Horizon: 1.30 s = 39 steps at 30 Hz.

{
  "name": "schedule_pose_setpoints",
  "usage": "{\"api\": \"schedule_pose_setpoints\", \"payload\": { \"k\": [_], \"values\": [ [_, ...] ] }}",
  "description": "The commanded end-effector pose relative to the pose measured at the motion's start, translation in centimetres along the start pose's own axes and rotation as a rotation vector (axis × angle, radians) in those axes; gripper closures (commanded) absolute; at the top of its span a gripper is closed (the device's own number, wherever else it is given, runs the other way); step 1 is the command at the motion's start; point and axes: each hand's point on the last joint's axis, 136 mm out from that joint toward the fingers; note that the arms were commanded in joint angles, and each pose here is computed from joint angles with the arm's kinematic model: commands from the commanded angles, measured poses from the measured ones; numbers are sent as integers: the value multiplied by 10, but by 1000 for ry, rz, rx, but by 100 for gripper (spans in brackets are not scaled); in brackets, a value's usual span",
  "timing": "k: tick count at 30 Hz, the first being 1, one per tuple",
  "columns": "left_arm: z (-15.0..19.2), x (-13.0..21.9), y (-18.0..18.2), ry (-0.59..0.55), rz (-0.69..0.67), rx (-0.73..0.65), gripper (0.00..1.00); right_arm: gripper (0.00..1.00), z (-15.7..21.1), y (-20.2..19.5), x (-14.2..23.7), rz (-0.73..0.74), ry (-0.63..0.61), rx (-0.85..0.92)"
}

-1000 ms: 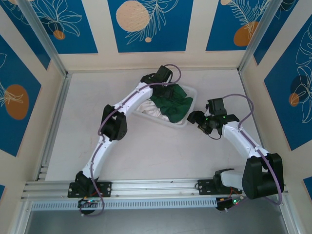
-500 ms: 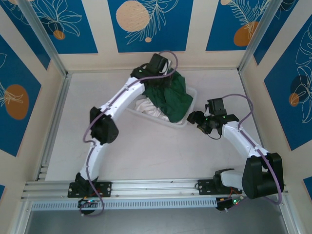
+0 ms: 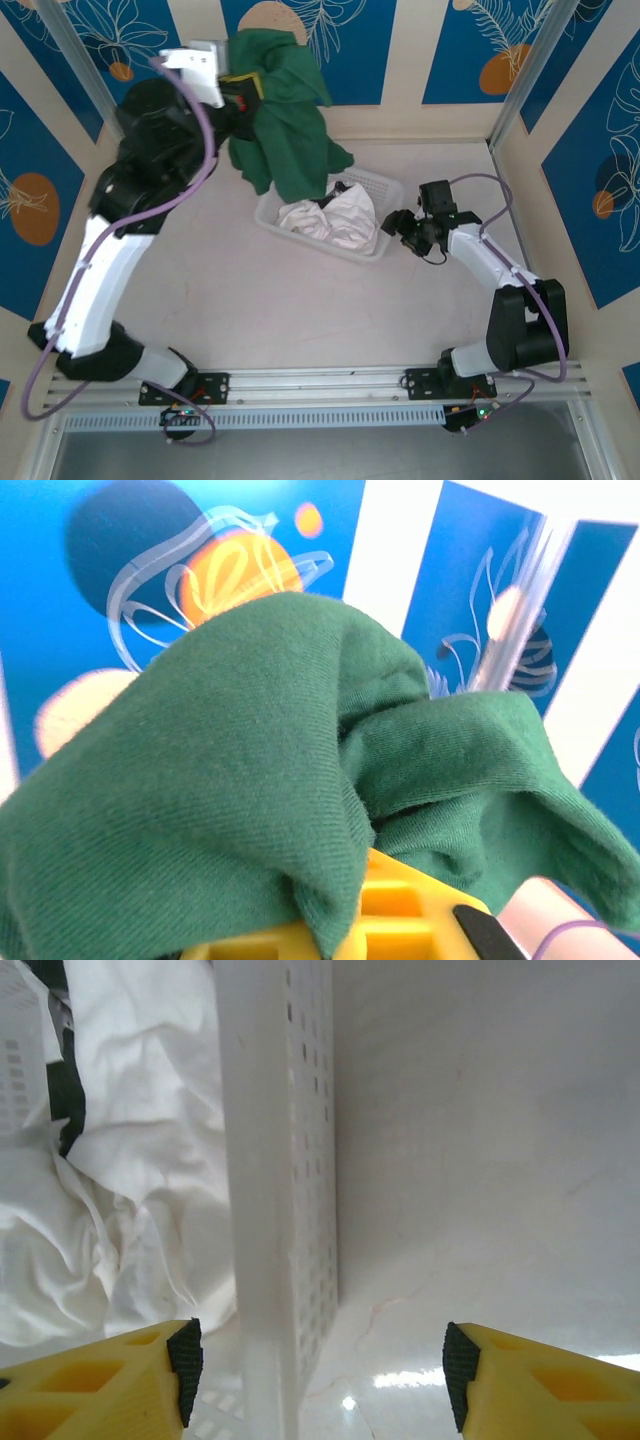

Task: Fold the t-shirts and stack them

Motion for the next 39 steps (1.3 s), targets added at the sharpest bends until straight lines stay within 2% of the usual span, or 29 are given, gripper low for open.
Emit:
{"api": "schedule_pose_setpoints", "payload": {
  "k": [1, 3, 5, 6, 7, 8, 11, 13, 16, 19, 23, 25, 28, 32, 39],
  "values": [
    [-17, 30, 37, -65, -179, -24, 100, 37, -17, 9, -2, 17, -17, -10],
    [-21, 53, 54, -100, -257, -25, 100, 42, -23, 12, -9, 36, -13, -21],
    [-25, 75, 70, -142, -328, -10, 100, 53, -30, 12, -16, 80, -12, -46],
    [-24, 82, 76, -142, -354, -2, 100, 65, -32, 8, -19, 112, -10, -68],
    [-18, 89, 84, -133, -388, 13, 100, 69, -34, 7, -22, 132, -5, -84],
    [-10, 93, 91, -118, -419, 26, 100, 77, -35, 10, -27, 129, -2, -85],
    [24, 100, 108, -69, -485, 68, 100, 79, -36, 10, -38, 153, 8, -126],
    [52, 101, 114, -11, -503, 76, 100, 82, -39, -2, -38, 210, -11, -218],
    [101, 97, 115, 98, -489, 109, 100, 94, -45, -13, -36, 207, -59, -337],
    [152, 89, 112, 189, -453, 145, 100, 95, -56, -27, -23, 227, -128, -442],
    [219, 74, 103, 294, -380, 224, 100, 94, -74, -61, 16, 304, -283, -617],
    [253, 60, 86, 349, -277, 270, 100, 94, -80, -81, 35, 334, -368, -699],
    [297, 49, 78, 422, -220, 298, 100, 94, -85, -110, 57, 370, -445, -823],
    [323, 40, 71, 456, -164, 262, 100, 93, -89, -144, 72, 420, -500, -963],
    [359, 36, 69, 520, -132, 227, 100, 92, -100, -173, 74, 500, -538, -1079]
  ]
}}
Point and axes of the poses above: each hand's point on the last joint's axis, 136 mm out from that joint toward the fingers, its own x axis back along the fingers, its own y axis along the line the jaws close on, z = x × y, and after that the axes turned 2 degrees about -x, right-handed
